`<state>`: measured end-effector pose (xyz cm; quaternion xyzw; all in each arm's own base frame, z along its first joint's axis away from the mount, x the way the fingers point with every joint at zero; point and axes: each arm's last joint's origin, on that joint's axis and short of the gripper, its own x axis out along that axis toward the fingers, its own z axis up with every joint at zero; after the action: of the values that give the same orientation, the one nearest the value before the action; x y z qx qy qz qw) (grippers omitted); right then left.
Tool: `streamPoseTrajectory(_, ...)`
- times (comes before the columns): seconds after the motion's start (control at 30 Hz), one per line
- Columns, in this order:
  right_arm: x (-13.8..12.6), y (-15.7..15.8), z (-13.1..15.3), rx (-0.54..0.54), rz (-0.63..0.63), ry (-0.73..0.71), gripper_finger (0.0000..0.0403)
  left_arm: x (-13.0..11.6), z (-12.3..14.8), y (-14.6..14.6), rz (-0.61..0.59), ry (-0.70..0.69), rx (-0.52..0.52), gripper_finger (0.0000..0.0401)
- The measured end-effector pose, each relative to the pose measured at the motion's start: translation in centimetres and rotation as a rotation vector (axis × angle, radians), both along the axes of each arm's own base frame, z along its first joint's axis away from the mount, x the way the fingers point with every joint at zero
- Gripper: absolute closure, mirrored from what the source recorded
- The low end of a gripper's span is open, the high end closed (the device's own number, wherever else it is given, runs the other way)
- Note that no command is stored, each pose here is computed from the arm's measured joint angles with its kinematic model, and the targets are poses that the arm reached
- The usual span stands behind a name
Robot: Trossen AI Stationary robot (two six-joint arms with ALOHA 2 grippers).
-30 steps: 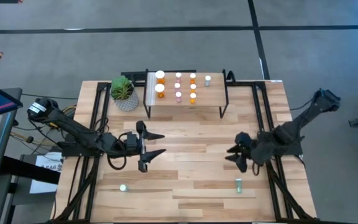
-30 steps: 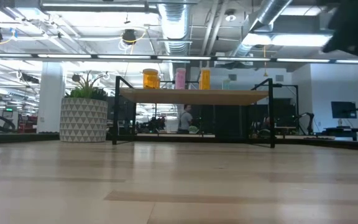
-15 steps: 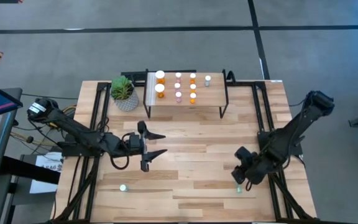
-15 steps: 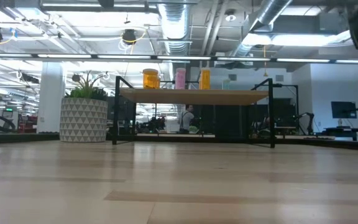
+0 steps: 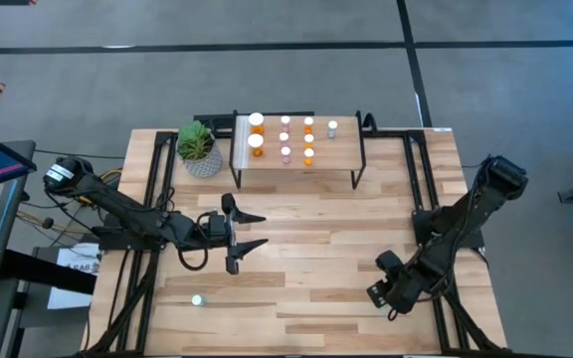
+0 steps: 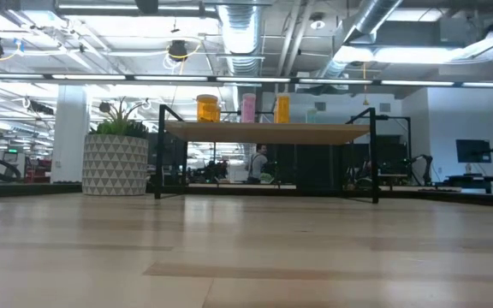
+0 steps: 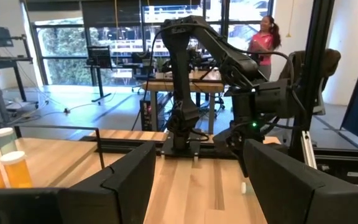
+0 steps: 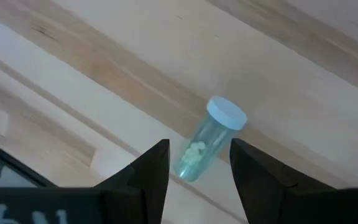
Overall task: Pick and place medicine bottles onto shelf by color
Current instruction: Put the right blue pill bottle aligned with the other blue pill bottle on the shelf
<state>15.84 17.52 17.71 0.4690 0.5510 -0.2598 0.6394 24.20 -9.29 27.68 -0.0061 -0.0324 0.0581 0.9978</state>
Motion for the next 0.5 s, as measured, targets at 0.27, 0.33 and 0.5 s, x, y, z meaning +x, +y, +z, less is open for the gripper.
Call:
streamPoseTrajectory(0.27, -1.0, 0.5, 0.5, -0.035, 0.018, -0.063, 0.0214, 0.0, 0.0, 0.0, 0.001, 0.0, 0.007, 0.0168)
streamPoseTrajectory(0.33, -1.5, 0.6, 1.0, -0.051, 0.019, -0.123, 0.0215, 0.0, 0.0, 0.0, 0.001, 0.0, 0.008, 0.0168)
streamPoseTrajectory(0.5, -3.0, 1.0, 1.7, -0.097, -0.028, -0.23, 0.0215, 0.0, 0.0, 0.0, 0.001, -0.002, 0.007, 0.0168)
